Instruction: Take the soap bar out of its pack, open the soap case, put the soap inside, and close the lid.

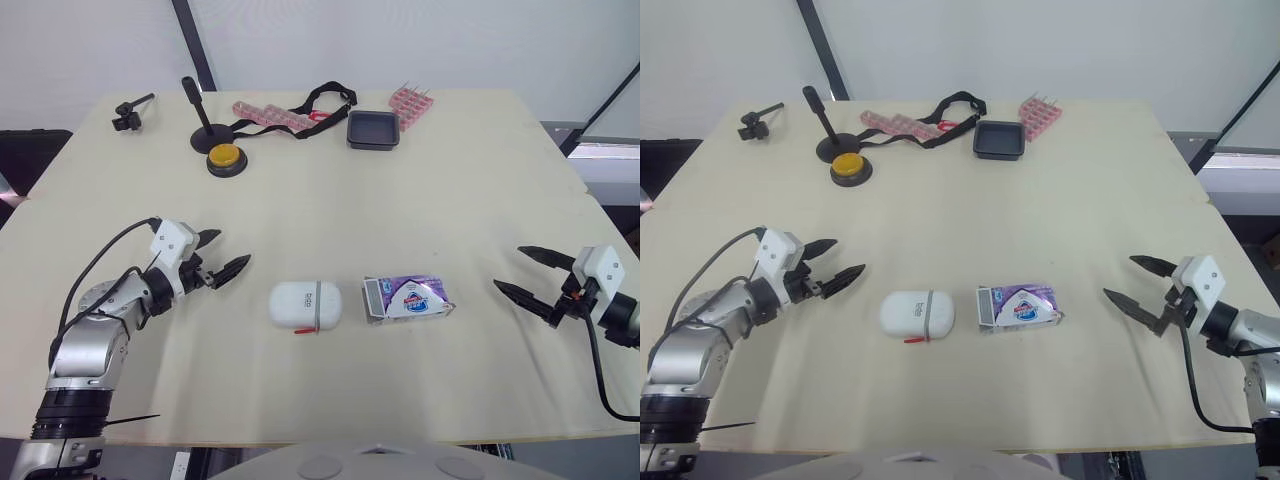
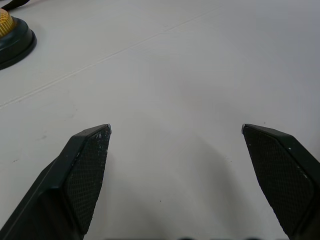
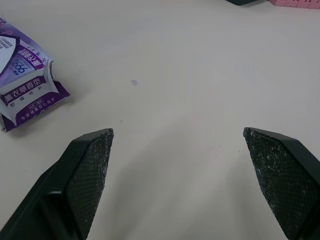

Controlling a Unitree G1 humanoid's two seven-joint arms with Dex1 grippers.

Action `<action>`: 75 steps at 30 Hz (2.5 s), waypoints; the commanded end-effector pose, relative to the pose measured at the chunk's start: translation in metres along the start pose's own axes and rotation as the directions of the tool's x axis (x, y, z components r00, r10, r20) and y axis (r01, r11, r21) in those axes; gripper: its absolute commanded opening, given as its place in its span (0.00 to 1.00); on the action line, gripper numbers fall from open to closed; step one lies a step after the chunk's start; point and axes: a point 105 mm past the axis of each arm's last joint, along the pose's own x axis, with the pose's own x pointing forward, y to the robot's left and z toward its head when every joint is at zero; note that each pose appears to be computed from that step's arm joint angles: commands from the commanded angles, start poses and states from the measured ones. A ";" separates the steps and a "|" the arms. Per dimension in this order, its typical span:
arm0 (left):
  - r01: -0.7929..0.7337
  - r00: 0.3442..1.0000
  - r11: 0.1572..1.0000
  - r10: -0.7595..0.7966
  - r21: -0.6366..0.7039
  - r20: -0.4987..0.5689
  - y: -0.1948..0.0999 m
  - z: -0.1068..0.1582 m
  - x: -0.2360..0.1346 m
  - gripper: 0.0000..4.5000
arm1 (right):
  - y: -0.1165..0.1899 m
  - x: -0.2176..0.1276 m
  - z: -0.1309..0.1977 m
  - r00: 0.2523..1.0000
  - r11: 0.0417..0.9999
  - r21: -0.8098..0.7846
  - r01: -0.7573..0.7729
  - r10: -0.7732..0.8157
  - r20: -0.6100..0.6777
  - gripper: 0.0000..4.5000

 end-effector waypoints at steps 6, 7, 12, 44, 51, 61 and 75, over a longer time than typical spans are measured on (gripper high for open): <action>0.059 0.992 0.997 -0.054 -0.048 0.115 0.009 0.025 -0.005 0.99 | -0.009 -0.004 0.019 0.995 0.990 -0.107 -0.093 0.089 -0.049 1.00; 0.075 0.989 0.996 -0.068 -0.048 0.132 0.012 0.028 -0.007 0.99 | -0.009 -0.003 0.023 0.989 0.982 -0.128 -0.139 0.130 -0.074 1.00; 0.175 0.971 0.984 -0.178 0.032 0.160 0.013 0.036 -0.020 0.99 | -0.005 0.000 0.037 0.908 0.888 -0.243 -0.389 0.326 -0.262 1.00; 0.592 0.763 0.741 -0.642 0.317 0.077 -0.063 0.021 -0.073 0.99 | 0.059 0.051 0.071 0.671 0.651 -0.230 -0.724 0.585 -0.456 1.00; 0.563 0.787 0.764 -0.612 0.317 0.077 -0.057 0.022 -0.068 0.99 | 0.061 0.059 0.064 0.673 0.656 -0.220 -0.722 0.594 -0.441 1.00; 0.596 0.766 0.739 -0.641 0.313 0.056 -0.064 0.018 -0.074 0.99 | 0.066 0.067 0.058 0.671 0.649 -0.218 -0.729 0.615 -0.415 1.00; 0.576 0.781 0.749 -0.623 0.327 0.049 -0.061 0.016 -0.069 1.00 | 0.067 0.072 0.050 0.672 0.661 -0.187 -0.726 0.625 -0.398 0.94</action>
